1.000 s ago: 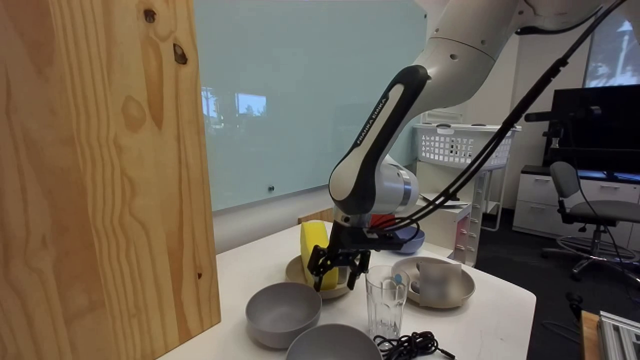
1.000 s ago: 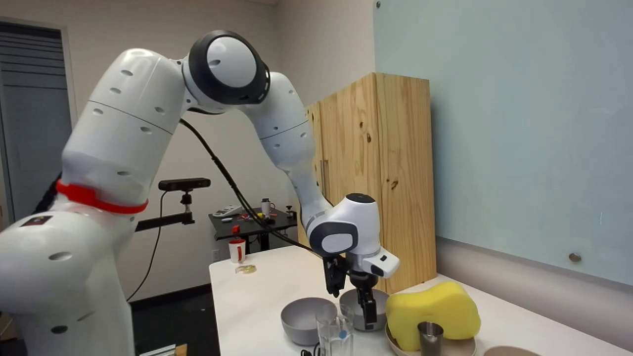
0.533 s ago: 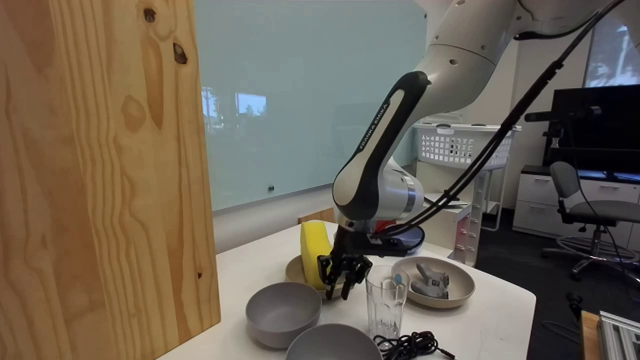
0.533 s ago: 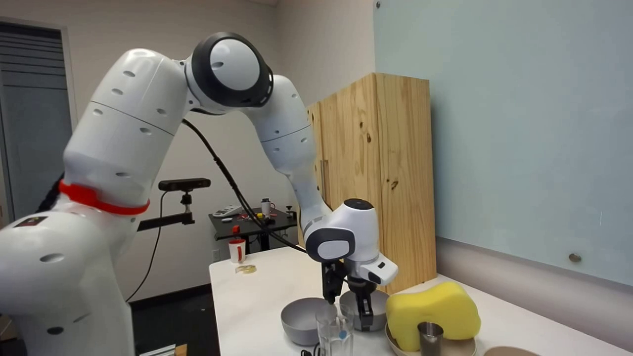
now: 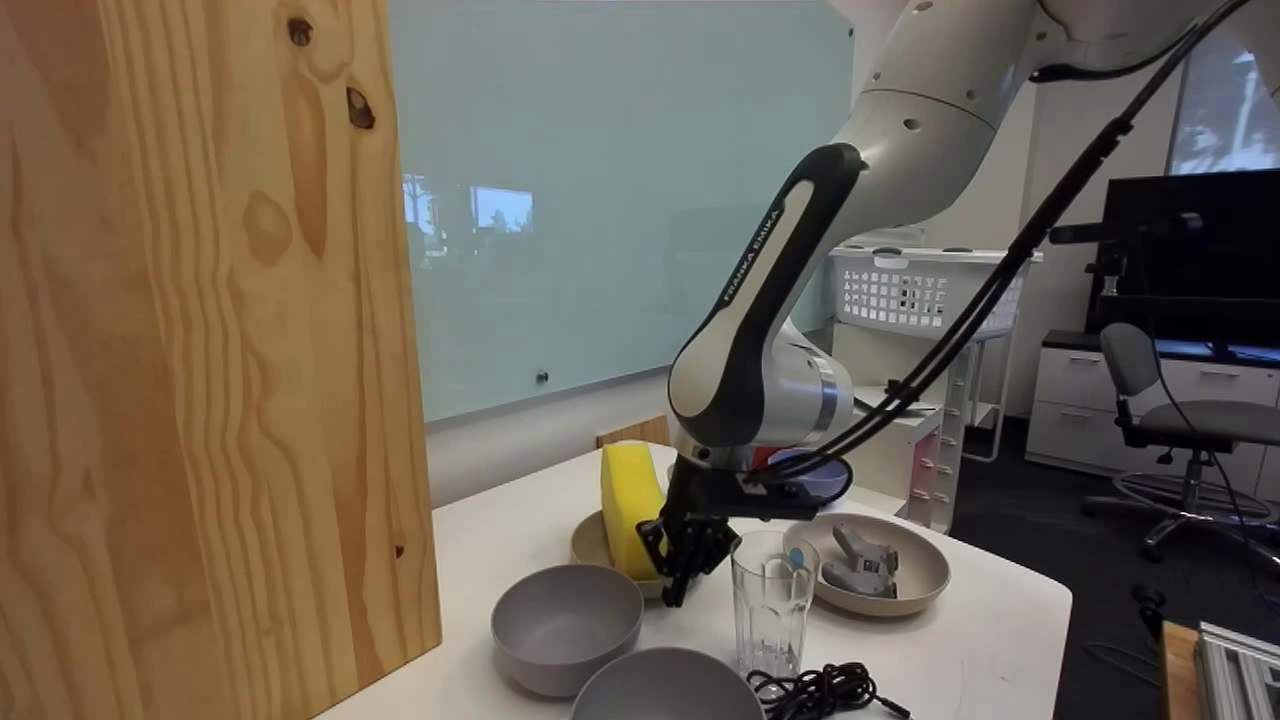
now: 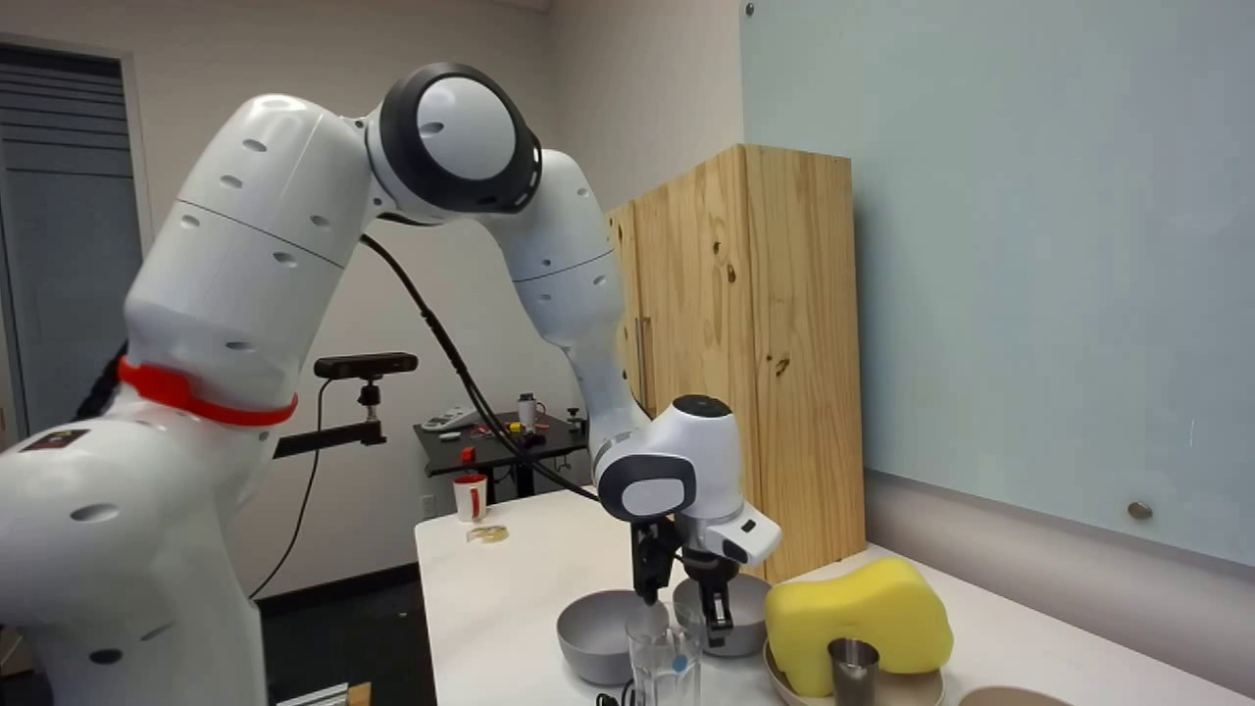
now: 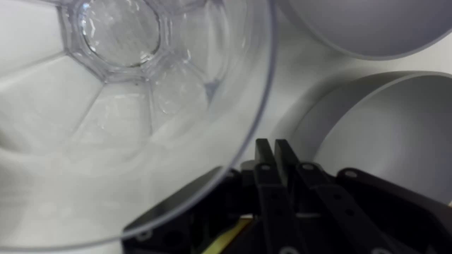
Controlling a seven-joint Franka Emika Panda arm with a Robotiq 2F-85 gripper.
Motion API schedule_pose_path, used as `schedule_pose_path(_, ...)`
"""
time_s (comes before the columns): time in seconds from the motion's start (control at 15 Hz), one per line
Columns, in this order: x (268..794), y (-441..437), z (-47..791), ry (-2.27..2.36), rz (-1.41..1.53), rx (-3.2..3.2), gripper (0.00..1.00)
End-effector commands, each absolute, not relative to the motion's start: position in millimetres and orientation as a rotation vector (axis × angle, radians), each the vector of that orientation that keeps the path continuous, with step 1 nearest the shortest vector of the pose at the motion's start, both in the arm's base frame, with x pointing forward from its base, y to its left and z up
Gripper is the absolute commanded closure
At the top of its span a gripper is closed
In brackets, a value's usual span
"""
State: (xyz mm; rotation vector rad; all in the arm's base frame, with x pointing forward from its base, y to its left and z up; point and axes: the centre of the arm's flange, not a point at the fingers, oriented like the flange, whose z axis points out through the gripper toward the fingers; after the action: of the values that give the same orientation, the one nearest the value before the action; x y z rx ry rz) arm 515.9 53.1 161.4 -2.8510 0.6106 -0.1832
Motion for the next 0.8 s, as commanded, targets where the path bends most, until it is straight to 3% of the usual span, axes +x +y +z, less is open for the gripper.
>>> schedule_pose_path(0.0, 514.9, 49.5, 156.7, 0.571, -0.147, -2.874, 0.6)
schedule_pose_path(0.47, 530.0, 16.9, 176.4, 0.531, -0.148, -2.904, 0.07)
schedule_pose_path(0.53, 532.8, 14.6, 179.7, 0.513, -0.157, -2.906, 0.01)
schedule_pose_path(0.73, 543.0, 15.3, 185.5, 0.486, -0.177, -2.911, 0.0)
